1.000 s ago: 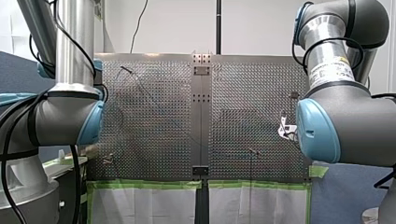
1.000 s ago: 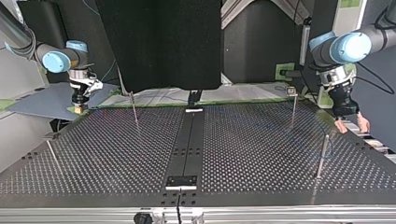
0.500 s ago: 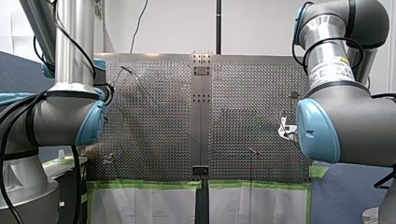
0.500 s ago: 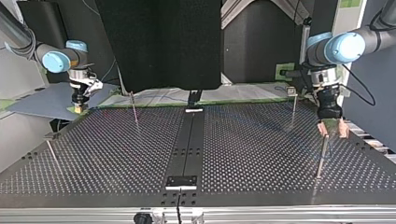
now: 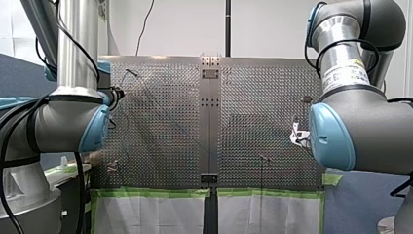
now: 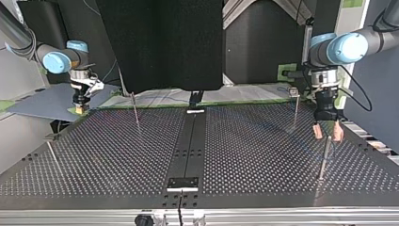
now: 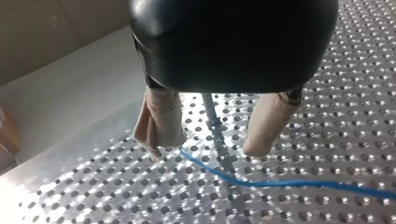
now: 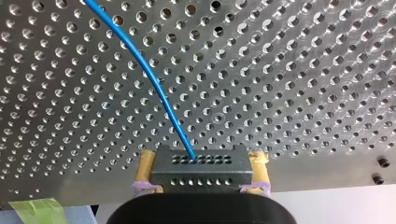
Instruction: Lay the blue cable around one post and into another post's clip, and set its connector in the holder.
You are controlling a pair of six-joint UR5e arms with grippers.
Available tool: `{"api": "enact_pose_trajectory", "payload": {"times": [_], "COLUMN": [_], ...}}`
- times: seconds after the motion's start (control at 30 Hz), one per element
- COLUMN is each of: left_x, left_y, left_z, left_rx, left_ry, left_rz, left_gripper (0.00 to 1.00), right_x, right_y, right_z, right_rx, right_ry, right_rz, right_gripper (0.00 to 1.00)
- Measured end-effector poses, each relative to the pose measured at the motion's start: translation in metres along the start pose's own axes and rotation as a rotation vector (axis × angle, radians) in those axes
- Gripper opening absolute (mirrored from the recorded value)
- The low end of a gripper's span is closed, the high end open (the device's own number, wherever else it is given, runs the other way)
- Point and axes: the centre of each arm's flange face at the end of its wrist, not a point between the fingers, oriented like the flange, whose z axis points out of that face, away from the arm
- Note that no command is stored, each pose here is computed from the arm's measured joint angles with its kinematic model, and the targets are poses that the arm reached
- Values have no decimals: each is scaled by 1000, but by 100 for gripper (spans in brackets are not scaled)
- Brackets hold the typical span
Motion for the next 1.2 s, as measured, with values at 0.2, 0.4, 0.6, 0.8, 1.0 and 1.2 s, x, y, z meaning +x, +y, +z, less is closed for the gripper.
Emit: {"api": "enact_pose_trajectory", "payload": {"times": [0.2,0.4,0.6,0.8,1.0,1.2], "left_x": [-4,10,25,17,13,12], "left_y": [5,16,34,34,26,24], "left_z": [4,10,13,28,39,41], "left_rx": [-18,-29,-69,-90,-81,-71], "left_ry": [-43,-10,16,-6,-14,-18], "left_rz": [7,15,20,33,39,39], "left_gripper": [89,89,89,89,89,89], "right_x": [0,0,0,0,1,15], "right_y": [0,0,1,1,0,6], "right_z": [0,0,0,0,0,0], "right_rx": [0,-1,-3,-2,-2,-43], "right_ry": [-1,0,-1,-1,4,22], "right_rz": [-1,0,0,0,0,-2], "right_gripper": [0,0,0,0,0,0]}}
